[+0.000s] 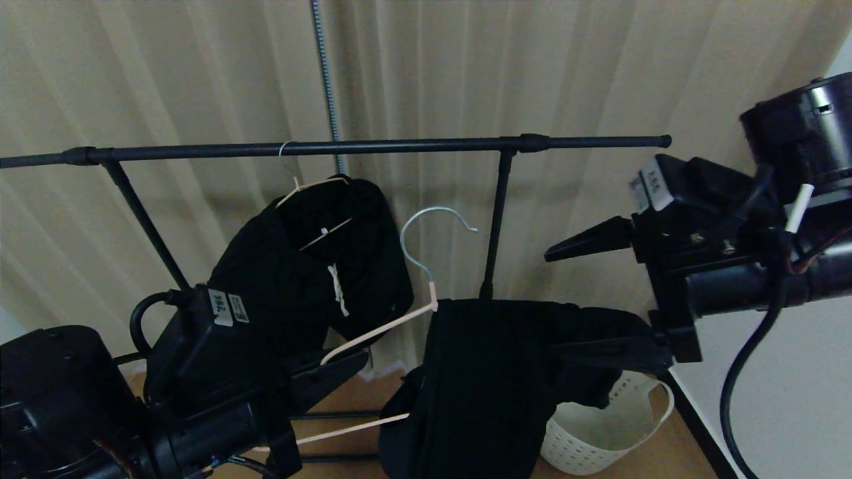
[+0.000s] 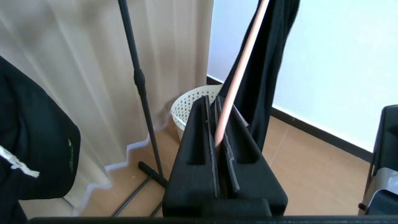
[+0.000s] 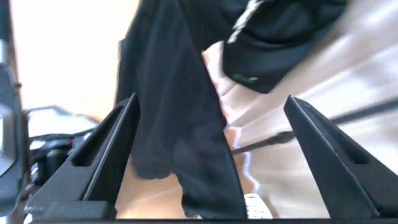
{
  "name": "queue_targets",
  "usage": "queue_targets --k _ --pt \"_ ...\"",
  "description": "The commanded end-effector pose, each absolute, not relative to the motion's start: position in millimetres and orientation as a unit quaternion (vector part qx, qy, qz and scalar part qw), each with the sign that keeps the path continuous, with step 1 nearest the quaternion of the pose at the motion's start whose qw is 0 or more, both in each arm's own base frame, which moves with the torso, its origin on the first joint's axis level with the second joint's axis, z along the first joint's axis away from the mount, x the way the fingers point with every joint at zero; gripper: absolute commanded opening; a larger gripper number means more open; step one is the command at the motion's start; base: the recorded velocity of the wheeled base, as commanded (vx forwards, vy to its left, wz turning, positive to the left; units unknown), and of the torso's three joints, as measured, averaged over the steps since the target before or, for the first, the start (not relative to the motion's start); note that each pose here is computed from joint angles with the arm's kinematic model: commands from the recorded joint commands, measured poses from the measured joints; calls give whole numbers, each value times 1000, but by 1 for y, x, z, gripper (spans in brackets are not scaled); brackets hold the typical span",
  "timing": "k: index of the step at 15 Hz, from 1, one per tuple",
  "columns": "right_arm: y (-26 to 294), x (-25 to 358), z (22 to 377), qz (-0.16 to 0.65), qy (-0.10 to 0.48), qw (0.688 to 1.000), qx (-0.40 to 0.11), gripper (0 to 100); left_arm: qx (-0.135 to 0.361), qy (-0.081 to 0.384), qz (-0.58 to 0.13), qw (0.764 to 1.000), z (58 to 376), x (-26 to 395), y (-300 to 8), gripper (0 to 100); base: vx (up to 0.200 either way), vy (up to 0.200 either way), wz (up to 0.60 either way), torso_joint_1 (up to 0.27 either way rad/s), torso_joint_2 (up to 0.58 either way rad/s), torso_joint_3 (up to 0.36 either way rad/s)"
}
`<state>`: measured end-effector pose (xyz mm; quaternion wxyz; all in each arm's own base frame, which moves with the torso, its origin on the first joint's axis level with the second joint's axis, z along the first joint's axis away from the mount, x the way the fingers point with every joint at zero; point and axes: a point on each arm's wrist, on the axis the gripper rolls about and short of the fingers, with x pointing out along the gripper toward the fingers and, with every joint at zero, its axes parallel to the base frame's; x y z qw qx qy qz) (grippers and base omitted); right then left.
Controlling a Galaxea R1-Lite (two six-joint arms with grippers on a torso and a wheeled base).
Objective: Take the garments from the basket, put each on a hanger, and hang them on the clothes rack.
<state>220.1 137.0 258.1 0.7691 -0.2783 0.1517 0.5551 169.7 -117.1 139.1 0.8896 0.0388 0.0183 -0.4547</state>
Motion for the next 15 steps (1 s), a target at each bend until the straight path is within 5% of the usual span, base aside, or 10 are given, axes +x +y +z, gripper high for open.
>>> queue_targets --k 1,13,14,15 --pt "165 239 240 581 180 743 -279 100 39 20 -456 889 138 170 -118 0 0 0 0 0 0 0" --pt "184 246 222 599 201 723 -280 100 39 21 -456 889 138 170 -118 0 0 0 0 0 0 0" --pt "184 246 222 599 200 723 -280 0 39 21 -456 889 138 170 -118 0 0 0 0 0 0 0" --pt "184 246 222 599 201 723 -280 0 39 20 -455 889 138 170 -118 0 0 0 0 0 0 0"
